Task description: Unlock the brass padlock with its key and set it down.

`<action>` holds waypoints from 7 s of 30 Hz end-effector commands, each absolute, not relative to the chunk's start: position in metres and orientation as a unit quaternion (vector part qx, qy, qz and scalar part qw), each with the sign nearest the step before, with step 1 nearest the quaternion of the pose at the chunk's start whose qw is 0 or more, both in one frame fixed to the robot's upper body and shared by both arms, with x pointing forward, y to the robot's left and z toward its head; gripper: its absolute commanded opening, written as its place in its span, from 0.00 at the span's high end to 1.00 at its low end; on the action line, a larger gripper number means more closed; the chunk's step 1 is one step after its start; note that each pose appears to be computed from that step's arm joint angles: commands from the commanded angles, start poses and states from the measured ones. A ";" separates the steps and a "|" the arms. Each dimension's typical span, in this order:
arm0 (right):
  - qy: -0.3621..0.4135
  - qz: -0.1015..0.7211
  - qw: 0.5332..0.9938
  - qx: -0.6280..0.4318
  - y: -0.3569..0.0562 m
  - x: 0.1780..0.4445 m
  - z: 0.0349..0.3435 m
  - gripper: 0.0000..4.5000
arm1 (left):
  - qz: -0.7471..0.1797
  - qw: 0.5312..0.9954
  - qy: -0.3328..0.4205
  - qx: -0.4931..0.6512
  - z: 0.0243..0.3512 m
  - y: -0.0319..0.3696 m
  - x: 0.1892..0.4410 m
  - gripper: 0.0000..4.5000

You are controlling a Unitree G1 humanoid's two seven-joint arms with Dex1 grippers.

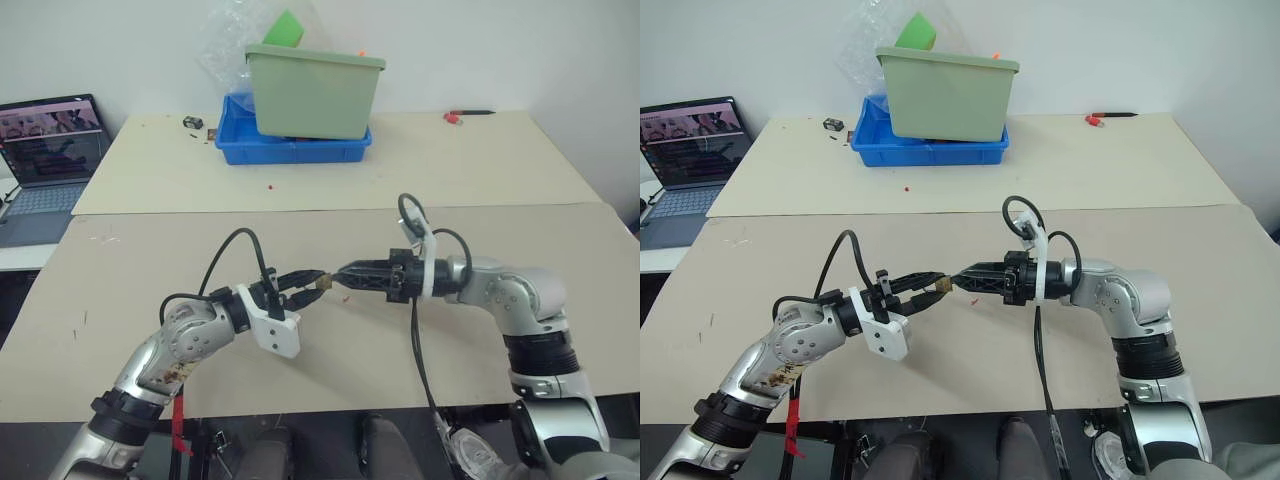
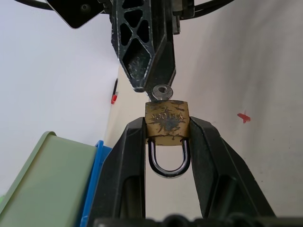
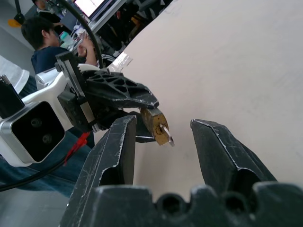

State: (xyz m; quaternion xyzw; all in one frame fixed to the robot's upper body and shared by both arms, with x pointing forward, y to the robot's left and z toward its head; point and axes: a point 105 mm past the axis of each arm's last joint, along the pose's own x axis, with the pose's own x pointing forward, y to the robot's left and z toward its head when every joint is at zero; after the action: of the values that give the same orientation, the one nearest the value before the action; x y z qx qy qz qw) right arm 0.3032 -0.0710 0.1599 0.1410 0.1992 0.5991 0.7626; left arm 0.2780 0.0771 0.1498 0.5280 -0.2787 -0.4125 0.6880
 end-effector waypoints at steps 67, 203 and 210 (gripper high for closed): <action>0.292 0.493 0.784 0.238 -0.086 0.331 0.148 0.23 | -0.397 0.693 -0.300 0.522 0.164 0.077 0.271 0.82; 0.245 0.571 0.768 0.155 -0.065 0.323 0.165 0.96 | -0.491 0.867 -0.036 0.078 0.183 0.104 0.274 0.99; 0.239 0.575 0.768 0.150 -0.065 0.319 0.167 0.96 | -0.486 0.870 -0.023 0.080 0.181 0.105 0.277 0.99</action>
State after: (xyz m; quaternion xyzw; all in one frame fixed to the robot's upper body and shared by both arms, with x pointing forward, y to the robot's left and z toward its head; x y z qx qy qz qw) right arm 0.3209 -0.0641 0.1494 0.1535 0.2734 0.5603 0.7666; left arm 0.2794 0.1062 0.1695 0.0702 -0.0031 -0.4842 0.8721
